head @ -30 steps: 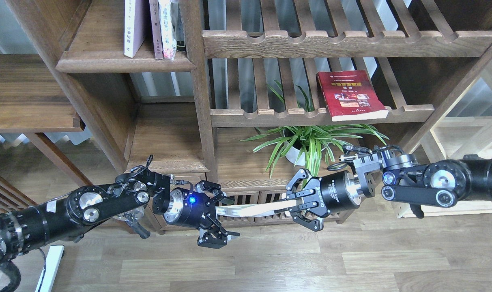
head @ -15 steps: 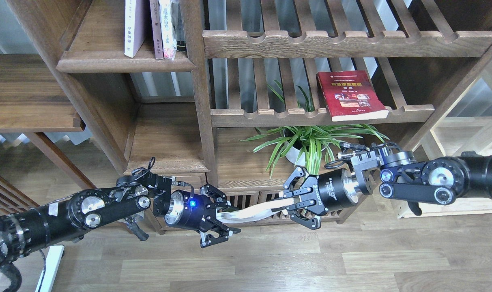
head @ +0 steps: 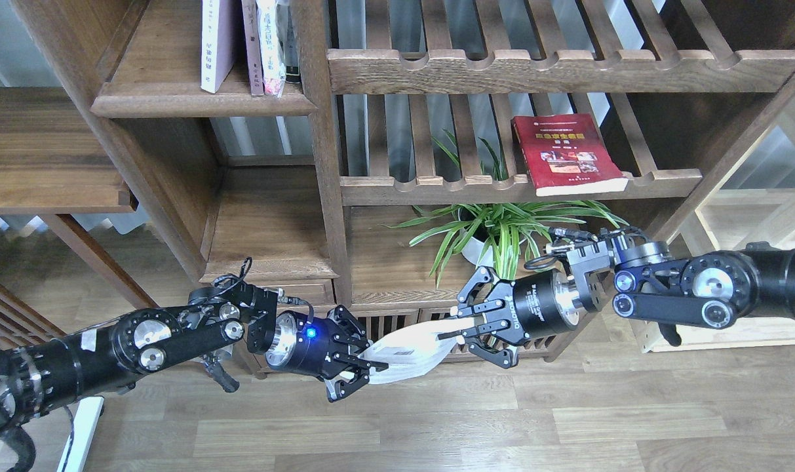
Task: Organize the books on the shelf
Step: 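Grasp the white book with the right gripper and lift its edge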
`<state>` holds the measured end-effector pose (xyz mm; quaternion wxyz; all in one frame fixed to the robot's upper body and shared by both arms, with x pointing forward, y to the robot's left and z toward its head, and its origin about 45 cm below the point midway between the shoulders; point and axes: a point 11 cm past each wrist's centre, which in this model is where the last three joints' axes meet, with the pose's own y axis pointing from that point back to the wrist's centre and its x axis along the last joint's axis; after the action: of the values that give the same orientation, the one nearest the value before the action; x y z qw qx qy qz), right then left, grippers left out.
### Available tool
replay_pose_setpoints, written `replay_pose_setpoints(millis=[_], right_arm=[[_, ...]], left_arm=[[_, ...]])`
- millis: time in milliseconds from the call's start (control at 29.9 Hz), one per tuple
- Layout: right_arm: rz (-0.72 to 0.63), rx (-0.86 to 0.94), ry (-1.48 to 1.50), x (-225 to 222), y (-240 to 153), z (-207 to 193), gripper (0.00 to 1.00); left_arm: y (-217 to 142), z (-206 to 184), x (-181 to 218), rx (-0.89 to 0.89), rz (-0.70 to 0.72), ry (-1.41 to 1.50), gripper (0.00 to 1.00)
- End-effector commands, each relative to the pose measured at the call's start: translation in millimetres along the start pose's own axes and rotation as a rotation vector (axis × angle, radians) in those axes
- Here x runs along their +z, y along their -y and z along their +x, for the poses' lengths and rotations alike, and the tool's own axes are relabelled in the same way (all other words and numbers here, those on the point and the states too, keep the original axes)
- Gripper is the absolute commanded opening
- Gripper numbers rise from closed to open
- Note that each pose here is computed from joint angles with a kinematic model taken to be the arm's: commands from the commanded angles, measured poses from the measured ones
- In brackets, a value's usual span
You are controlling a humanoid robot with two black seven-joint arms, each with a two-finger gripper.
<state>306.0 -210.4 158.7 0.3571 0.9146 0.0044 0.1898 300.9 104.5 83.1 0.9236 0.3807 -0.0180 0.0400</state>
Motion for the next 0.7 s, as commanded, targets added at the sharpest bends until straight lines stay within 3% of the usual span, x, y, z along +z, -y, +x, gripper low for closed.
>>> replay_pose_setpoints(millis=[0, 67, 201, 334, 434, 468, 668], right_arm=[[-0.003, -0.012, 0.009, 1, -1, -2, 0.05], [0.001, -0.022, 0.036, 1, -1, -3, 0.15], [0.007, 0.013, 0.11, 4, -5, 2, 0.47], [-0.002, 0.021, 0.132, 10, -6, 0, 0.65], [-0.02, 0.03, 0.154, 20, -7, -4, 0.86], [-0.03, 0.035, 0.166, 26, -7, -7, 0.99], [-0.151, 0.097, 0.232, 77, -31, -17, 1.0]], left_arm=[[0, 0, 2, 0.001, -0.017, -0.002, 0.0], [0, 0, 3, 0.002, -0.021, -0.004, 0.0], [0, 1, 4, 0.005, -0.03, -0.008, 0.0], [0, 2, 6, 0.007, -0.038, -0.014, 0.0], [-1, 2, 7, 0.008, -0.043, -0.019, 0.0], [-1, 2, 8, 0.007, -0.044, -0.018, 0.0], [-8, 13, 14, 0.043, -0.081, -0.033, 0.0]])
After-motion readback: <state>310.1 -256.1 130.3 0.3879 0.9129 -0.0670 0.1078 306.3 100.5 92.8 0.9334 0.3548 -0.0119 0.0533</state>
